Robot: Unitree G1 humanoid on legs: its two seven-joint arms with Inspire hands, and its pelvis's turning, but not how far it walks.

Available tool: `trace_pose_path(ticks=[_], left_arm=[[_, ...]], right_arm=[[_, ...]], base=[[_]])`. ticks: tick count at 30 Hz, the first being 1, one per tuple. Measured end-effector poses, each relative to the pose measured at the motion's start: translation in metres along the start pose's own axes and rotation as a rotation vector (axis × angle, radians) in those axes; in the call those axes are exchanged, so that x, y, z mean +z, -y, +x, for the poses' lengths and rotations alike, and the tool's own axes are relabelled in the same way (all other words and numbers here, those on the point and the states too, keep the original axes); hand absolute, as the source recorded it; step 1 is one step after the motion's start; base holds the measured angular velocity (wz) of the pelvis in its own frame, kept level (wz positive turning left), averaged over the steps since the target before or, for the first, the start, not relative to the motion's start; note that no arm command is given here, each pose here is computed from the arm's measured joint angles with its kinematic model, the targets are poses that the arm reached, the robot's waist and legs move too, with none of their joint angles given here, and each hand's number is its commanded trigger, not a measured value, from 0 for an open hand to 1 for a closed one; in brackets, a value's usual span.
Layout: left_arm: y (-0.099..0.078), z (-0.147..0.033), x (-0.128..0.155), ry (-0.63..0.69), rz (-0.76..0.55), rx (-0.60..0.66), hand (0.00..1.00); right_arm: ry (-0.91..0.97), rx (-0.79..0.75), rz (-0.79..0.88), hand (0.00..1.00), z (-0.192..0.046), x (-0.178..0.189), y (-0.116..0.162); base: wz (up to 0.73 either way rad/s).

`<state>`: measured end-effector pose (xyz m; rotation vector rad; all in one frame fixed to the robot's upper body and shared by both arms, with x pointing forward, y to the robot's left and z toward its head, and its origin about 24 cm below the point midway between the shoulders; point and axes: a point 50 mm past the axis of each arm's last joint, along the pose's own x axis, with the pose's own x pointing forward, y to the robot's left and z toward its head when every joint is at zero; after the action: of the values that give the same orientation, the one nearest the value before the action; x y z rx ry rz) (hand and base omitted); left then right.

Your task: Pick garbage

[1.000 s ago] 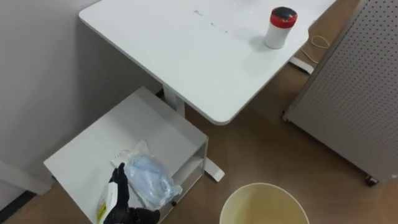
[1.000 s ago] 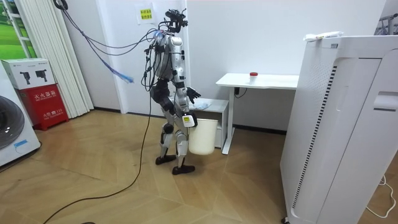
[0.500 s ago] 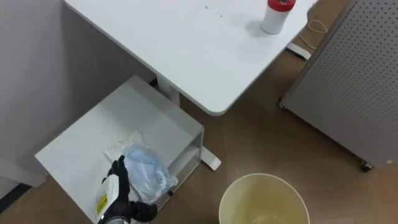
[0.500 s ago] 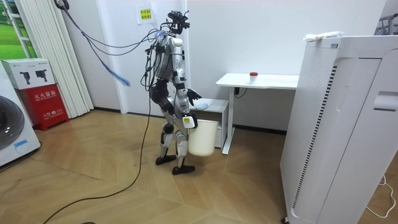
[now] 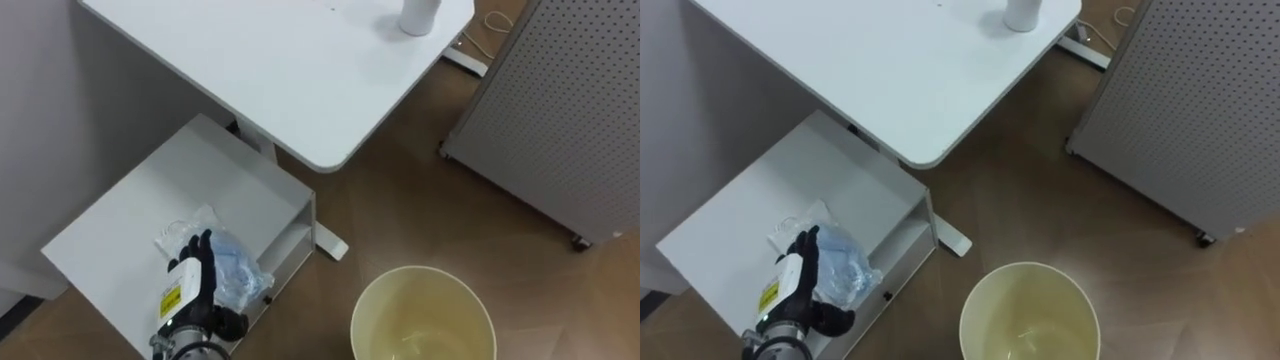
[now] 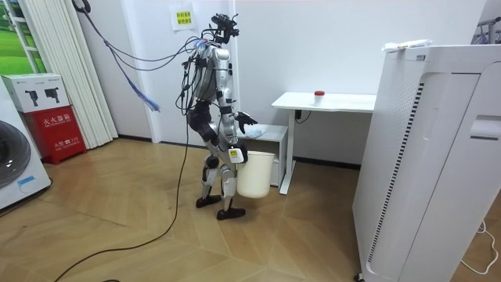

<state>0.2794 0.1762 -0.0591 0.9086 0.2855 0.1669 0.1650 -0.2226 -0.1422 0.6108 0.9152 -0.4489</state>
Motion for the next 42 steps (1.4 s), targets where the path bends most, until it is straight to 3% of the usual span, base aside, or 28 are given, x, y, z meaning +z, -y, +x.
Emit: trace_pose_path(ticks=[12, 19, 39, 42], left_arm=[[-0.016, 0.016, 0.017, 0.052, 0.043, 0.059, 0.0], [-0.027, 0.021, 0.009, 0.039, 0.071, 0.081, 0.0], [-0.024, 0.021, 0.002, 0.011, 0.14, 0.035, 0.0], [-0.025, 0.02, -0.002, 0.008, 0.164, 0.046, 0.08]], right_arm=[[0.021, 0.046, -0.01, 1.0, 0.002, 0.011, -0.01], [0.021, 0.055, -0.009, 1.0, 0.002, 0.011, -0.012], [0.056, 0.101, 0.074, 1.0, 0.003, 0.02, -0.018], [0.056, 0.105, 0.073, 1.0, 0.003, 0.021, -0.018]], base=[[0.01], [0.01], [0.0], [0.0]])
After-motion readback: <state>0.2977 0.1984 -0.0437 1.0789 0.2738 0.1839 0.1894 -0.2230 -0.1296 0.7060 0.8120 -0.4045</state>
